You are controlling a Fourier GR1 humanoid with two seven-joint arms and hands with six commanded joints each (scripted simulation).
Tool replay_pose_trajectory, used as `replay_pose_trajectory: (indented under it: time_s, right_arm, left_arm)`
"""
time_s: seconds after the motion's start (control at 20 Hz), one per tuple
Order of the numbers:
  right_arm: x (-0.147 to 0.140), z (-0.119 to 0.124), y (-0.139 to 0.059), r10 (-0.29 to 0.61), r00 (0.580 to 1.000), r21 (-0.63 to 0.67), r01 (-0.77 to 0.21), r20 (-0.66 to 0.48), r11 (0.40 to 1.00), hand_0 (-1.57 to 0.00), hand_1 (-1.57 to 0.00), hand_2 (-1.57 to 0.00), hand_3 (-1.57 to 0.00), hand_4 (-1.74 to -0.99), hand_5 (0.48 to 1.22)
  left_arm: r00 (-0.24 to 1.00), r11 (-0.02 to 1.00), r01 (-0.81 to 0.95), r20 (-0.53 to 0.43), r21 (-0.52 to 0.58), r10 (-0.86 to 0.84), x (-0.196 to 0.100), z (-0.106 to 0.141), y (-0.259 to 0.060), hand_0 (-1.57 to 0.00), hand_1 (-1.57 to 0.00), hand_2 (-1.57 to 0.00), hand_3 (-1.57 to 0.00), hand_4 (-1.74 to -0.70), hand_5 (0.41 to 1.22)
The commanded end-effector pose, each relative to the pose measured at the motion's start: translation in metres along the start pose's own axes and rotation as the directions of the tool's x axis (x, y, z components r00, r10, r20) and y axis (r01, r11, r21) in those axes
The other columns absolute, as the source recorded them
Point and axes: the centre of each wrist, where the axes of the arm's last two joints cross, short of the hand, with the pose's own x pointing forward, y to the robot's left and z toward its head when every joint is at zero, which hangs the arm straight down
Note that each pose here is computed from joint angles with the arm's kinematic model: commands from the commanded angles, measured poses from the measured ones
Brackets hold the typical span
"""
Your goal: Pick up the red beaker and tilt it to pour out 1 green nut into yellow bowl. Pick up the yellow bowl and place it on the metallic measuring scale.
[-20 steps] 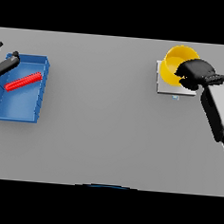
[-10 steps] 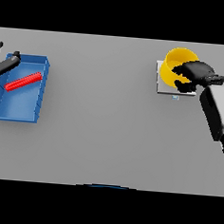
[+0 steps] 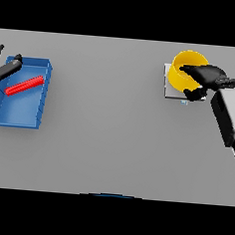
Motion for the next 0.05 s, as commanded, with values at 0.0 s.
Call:
replay_pose_trajectory:
  time_s: [0.0]
  right_arm:
    - [0.0027,-0.0004,-0.0011,-0.003,1.0,-0.002,0.003,0.0,1.0,-0.06,-0.06,-0.05,-0.04,-1.39,0.779]
  left_arm:
    - [1.0,1.0,-0.007,0.0,0.001,0.007,-0.0004,0.0003,0.0034,0.0,0.0,0.0,0.0,-0.83,0.76]
